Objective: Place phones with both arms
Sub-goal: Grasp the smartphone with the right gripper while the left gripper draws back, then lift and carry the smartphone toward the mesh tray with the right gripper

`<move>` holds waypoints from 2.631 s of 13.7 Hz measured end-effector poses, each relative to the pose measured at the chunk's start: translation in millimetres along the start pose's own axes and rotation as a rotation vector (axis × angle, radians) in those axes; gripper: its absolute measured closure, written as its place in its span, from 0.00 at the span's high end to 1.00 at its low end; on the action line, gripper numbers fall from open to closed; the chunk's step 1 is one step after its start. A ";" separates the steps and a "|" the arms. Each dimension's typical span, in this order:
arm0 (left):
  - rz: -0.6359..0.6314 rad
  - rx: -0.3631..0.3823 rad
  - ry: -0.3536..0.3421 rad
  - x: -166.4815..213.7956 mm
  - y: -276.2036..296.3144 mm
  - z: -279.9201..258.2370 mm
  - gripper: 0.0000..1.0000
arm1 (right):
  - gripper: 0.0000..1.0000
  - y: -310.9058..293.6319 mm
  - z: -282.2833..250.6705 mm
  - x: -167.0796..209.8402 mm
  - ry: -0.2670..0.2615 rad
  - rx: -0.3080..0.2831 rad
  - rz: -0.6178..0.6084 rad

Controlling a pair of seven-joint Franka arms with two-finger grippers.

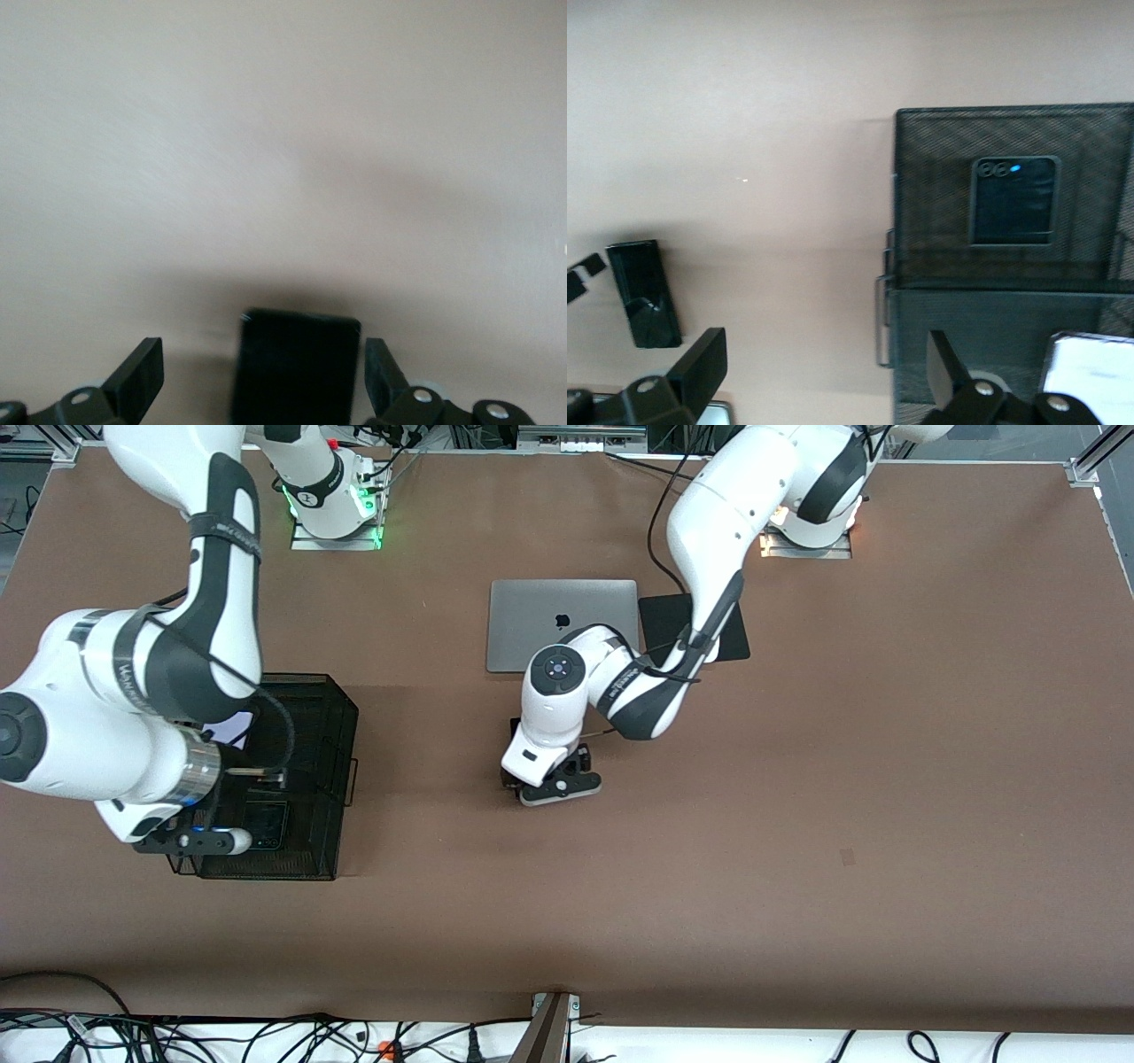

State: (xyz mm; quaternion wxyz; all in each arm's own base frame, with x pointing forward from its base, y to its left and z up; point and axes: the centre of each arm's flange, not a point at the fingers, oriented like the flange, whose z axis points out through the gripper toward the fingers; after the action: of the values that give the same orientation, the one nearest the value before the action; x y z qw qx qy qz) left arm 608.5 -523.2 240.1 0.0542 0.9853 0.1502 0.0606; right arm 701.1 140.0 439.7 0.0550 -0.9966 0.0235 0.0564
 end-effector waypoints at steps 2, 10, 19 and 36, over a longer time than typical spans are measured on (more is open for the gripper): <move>-0.049 0.068 -0.027 41.2 -29.5 -38.1 1.00 | 1.00 -43.3 5.4 -12.1 -0.009 0.005 0.053; 0.101 0.353 -0.418 182.8 -255.8 -66.2 1.00 | 1.00 -252.9 139.5 -88.3 0.068 0.063 -0.001; 0.107 0.280 -0.528 264.5 -466.1 -92.1 1.00 | 1.00 -262.9 272.1 -125.0 0.153 -0.021 -0.097; 0.159 0.246 -0.516 248.4 -439.7 -128.2 1.00 | 0.78 -266.8 314.8 -139.6 0.242 -0.054 -0.137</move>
State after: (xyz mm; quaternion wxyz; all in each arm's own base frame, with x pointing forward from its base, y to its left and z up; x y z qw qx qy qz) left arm 699.2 -19.4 337.3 -0.0340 0.9760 0.0601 -0.2063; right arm 542.1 445.8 173.4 0.0286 -0.9965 -0.0399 -0.0674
